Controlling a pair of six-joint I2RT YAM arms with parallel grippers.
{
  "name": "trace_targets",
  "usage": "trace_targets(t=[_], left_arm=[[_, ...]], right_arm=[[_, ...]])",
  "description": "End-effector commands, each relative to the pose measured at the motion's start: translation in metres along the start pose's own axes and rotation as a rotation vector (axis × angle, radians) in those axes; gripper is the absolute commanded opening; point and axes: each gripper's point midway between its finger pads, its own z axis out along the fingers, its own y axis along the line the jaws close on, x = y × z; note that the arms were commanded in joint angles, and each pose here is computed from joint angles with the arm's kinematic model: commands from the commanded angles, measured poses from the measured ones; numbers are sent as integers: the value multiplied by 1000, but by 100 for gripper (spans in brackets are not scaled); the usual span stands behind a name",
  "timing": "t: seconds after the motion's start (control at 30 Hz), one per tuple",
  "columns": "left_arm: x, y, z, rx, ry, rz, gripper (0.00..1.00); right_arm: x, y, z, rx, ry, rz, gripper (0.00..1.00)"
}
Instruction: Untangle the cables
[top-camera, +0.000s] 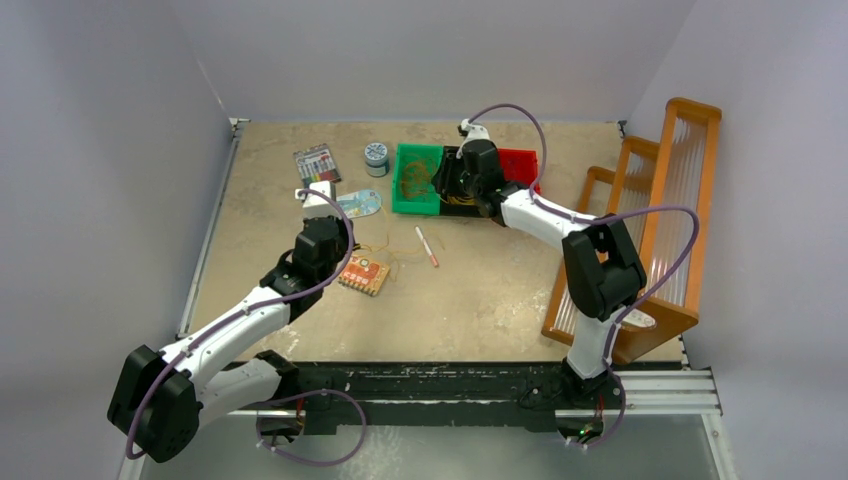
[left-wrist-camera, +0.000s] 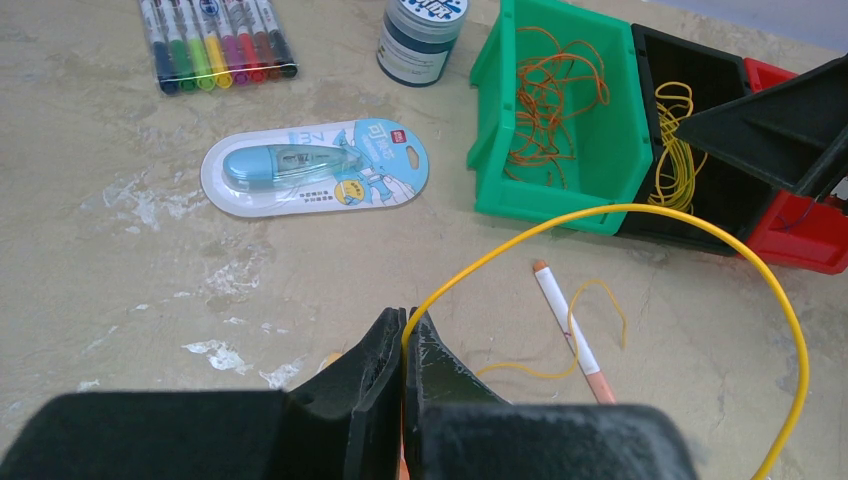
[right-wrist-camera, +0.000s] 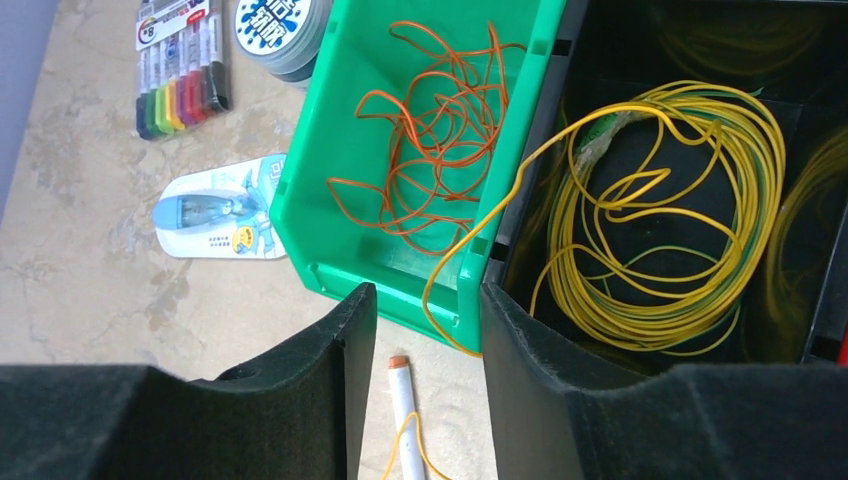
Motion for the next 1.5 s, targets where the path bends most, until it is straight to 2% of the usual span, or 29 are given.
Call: trace_targets(t=[0.0, 0.33, 0.73, 1.0, 1.47], left_arm=[[-26, -12, -2, 30, -61, -33, 0], [-25, -11, -2, 28, -60, -36, 0], [-25, -11, -2, 29, -61, -39, 0], [-25, -12, -2, 31, -61, -39, 0], [-25, -14, 0, 37, -54, -32, 0]], right_arm=[[-24, 14, 3, -43, -60, 26, 43], [-18, 20, 9, -75, -33, 42, 35], [-55, -17, -3, 60, -114, -54, 0], [-54, -48, 5, 130, -98, -81, 0], [-30, -77, 60, 134, -9, -132, 0]])
